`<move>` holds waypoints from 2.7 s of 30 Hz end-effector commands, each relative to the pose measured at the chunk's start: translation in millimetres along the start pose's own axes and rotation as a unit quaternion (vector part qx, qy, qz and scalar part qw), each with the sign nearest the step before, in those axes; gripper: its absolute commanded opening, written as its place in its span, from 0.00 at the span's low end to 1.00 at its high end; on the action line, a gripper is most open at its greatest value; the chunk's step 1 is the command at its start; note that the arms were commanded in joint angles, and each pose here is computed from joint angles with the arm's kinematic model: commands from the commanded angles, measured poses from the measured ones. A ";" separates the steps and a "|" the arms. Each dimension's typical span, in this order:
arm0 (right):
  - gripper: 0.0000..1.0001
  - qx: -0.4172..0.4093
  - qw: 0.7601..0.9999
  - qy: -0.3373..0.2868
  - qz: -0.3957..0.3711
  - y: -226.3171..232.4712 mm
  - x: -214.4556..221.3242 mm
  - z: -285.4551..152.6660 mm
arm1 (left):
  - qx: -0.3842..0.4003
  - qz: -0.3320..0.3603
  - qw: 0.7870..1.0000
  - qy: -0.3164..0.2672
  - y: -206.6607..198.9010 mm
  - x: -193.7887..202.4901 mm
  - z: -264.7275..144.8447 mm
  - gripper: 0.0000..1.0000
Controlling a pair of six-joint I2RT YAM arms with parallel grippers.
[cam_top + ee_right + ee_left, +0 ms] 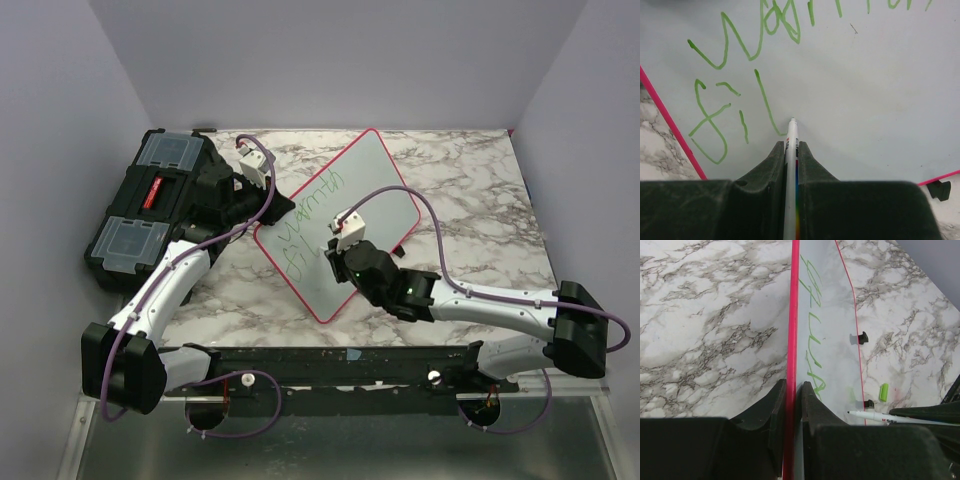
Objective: Write a sentence on the whiteboard
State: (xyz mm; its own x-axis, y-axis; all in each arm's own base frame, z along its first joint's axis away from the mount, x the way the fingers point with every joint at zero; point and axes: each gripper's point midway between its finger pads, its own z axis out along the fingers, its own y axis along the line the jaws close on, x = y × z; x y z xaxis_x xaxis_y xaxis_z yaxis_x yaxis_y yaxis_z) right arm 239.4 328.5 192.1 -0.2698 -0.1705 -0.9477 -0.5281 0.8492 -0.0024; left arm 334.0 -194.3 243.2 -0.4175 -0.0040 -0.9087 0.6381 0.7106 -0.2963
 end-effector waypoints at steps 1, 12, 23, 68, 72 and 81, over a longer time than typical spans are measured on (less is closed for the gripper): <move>0.01 0.010 0.998 -0.050 0.022 -4.6 -41.5 0.6 | -0.005 0.039 0.999 -0.008 1.8 -3.0 -2.8 0.00; 0.01 0.004 0.998 -0.062 0.026 -0.1 -61.6 17.6 | -0.005 0.039 0.999 -0.009 1.3 -3.3 -3.6 0.00; 0.01 0.001 0.998 -0.053 0.030 0.9 -55.2 28.3 | -0.004 0.039 0.999 -0.008 1.5 -2.5 -2.7 0.00; 0.01 -0.001 0.998 0.032 0.058 -17.2 28.0 0.2 | -0.002 0.039 0.999 -0.010 -0.5 -4.1 -4.6 0.00; 0.01 0.005 0.998 0.030 0.056 -20.5 28.5 -0.8 | -0.002 0.039 0.999 -0.010 -0.4 -4.3 -4.2 0.00; 0.01 0.015 0.999 0.016 0.042 -20.0 13.4 6.8 | -0.002 0.039 0.999 -0.010 -0.4 -4.6 -4.2 0.00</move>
State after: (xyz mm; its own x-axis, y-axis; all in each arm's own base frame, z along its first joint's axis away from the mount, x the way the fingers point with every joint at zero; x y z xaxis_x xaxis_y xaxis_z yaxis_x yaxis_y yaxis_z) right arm 243.9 313.8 174.9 -0.3511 -0.0918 -0.9318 -0.4993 0.8602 0.1034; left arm 333.5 -194.2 243.3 -0.4180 -0.0035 -0.9084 0.6383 0.7104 -0.2964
